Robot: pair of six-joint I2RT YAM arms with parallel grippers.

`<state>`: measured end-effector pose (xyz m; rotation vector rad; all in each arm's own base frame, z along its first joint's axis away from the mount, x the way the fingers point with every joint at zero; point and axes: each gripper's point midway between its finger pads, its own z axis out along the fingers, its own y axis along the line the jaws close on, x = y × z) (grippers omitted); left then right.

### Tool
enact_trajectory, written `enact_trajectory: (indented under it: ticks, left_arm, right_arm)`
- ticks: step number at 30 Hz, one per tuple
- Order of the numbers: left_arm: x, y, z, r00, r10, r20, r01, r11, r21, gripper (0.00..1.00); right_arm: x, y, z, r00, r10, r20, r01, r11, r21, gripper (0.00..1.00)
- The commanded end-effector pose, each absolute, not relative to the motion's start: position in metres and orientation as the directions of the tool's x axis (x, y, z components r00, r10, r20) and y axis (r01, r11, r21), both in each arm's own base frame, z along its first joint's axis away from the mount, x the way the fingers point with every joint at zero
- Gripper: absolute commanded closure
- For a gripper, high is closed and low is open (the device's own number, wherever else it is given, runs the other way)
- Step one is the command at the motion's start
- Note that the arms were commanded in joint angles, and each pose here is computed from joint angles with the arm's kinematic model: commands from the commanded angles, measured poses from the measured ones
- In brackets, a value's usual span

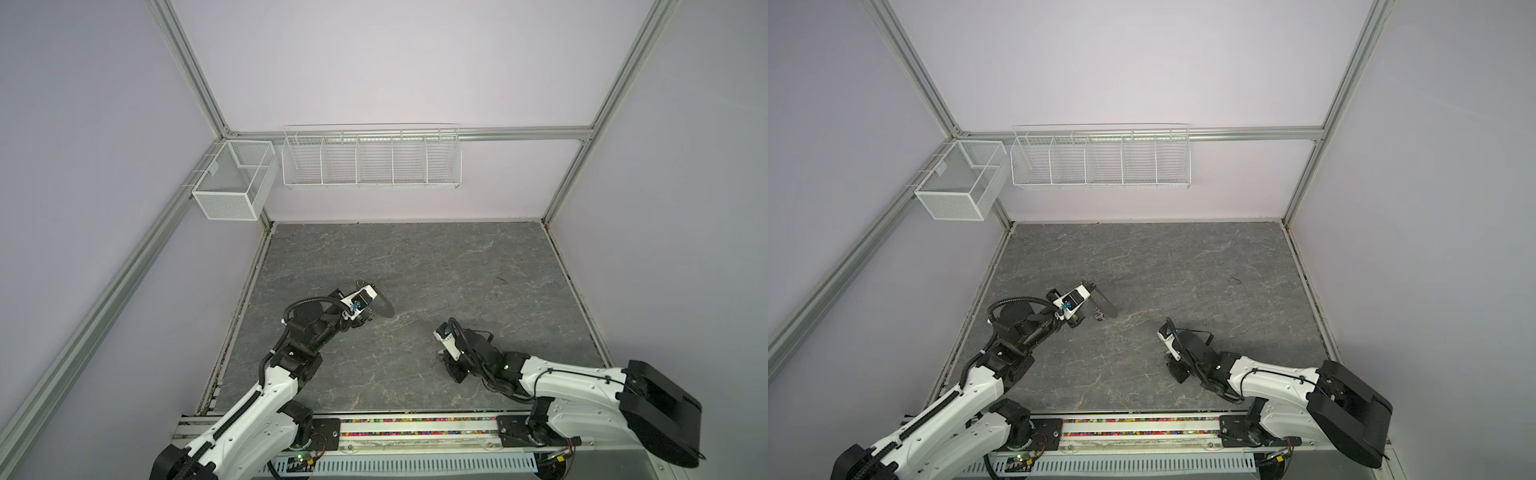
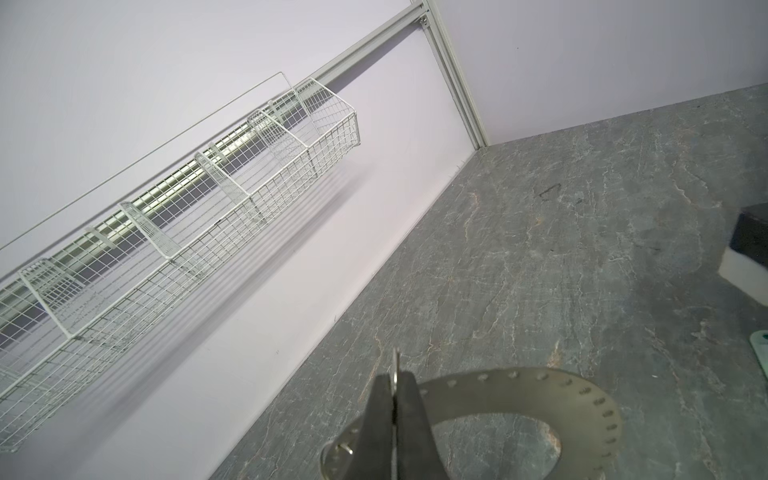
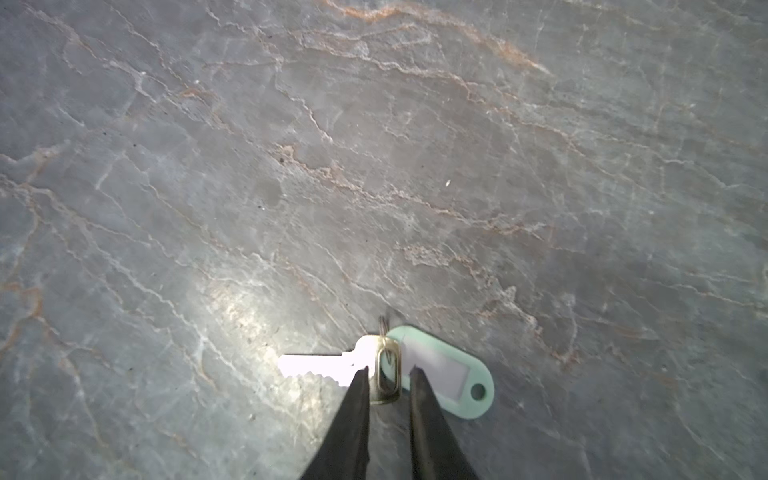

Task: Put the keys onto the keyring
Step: 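Draw the right gripper with the key back toward the robot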

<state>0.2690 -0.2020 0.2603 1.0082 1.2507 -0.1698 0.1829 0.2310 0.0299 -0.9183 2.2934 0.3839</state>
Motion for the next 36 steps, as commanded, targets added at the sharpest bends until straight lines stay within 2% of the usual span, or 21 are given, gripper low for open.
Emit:
enact_trajectory:
  ticks: [1, 27, 36]
  left_arm:
    - [0.267, -0.203, 0.279, 0.407, 0.364, -0.838, 0.594, 0.591, 0.545, 1.00]
    - [0.270, -0.206, 0.279, 0.403, 0.365, -0.839, 0.603, 0.585, 0.543, 1.00]
    - [0.271, -0.206, 0.279, 0.399, 0.368, -0.840, 0.603, 0.585, 0.543, 1.00]
  right_arm:
    - [0.184, 0.239, 0.027, -0.538, -0.538, -0.649, -0.722, 0.692, 0.026, 0.79]
    - [0.191, 0.241, 0.027, -0.515, -0.551, -0.656, -0.723, 0.691, -0.012, 0.77]
    - [0.193, 0.244, 0.021, -0.522, -0.562, -0.642, -0.726, 0.688, -0.013, 0.81]
